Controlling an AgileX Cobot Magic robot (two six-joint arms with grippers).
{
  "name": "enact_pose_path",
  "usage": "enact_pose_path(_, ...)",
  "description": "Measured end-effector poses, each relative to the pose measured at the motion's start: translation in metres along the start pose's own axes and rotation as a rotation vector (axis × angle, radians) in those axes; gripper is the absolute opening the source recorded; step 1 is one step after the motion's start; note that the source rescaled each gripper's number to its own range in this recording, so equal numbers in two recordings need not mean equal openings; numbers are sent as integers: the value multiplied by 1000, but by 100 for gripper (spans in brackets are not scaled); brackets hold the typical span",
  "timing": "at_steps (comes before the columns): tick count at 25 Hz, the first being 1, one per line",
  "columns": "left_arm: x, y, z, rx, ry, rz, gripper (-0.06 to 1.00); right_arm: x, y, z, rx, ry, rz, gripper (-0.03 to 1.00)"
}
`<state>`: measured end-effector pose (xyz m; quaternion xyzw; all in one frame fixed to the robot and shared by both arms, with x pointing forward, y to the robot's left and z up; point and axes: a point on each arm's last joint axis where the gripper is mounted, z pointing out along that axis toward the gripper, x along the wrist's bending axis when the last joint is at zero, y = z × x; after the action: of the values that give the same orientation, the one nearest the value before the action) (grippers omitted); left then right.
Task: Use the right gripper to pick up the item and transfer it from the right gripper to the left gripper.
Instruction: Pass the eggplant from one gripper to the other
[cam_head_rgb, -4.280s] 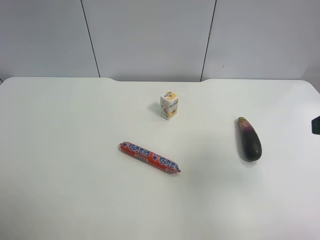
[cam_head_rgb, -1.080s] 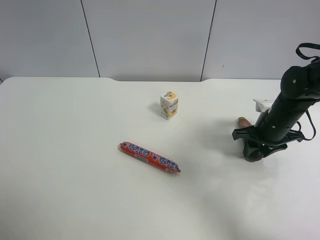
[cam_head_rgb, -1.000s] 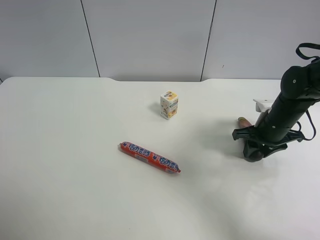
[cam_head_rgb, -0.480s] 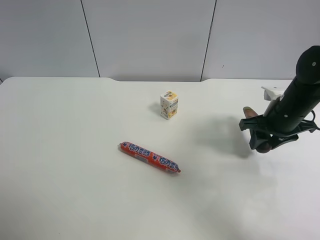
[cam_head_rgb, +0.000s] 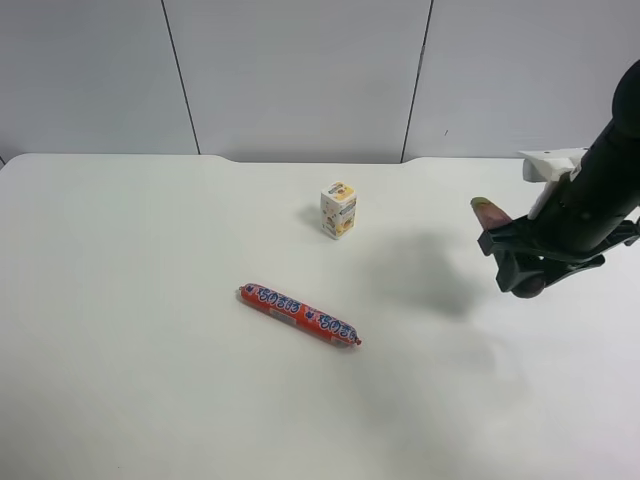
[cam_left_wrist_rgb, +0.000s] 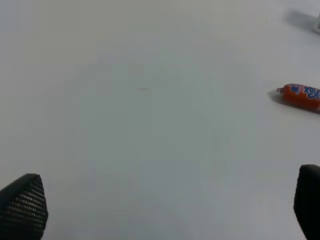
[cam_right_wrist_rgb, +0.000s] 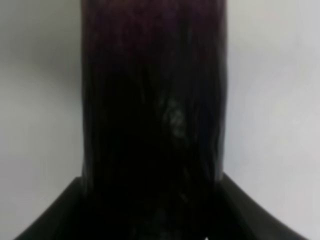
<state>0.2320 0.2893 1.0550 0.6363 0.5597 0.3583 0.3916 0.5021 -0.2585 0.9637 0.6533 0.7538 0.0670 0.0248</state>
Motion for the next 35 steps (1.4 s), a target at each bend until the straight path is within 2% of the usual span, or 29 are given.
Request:
enact_pose_path(6, 0, 0, 0, 0, 0, 0, 100, 28, -7, -9, 15, 21, -151, 0)
enact_pose_path(17, 0, 0, 0, 0, 0, 0, 100, 65, -18, -12, 28, 42, -324, 0)
enact_pose_path(28, 0, 0, 0, 0, -1, -1, 100, 122, -37, -13, -1, 77, -675, 0)
enact_pose_path(31, -3, 1, 1, 0, -30, 0, 100, 137, -44, -13, -21, 89, -787, 0)
enact_pose_path(35, -8, 7, 11, 59, -121, 51, 100, 148, -50, -13, -28, 103, -876, 0)
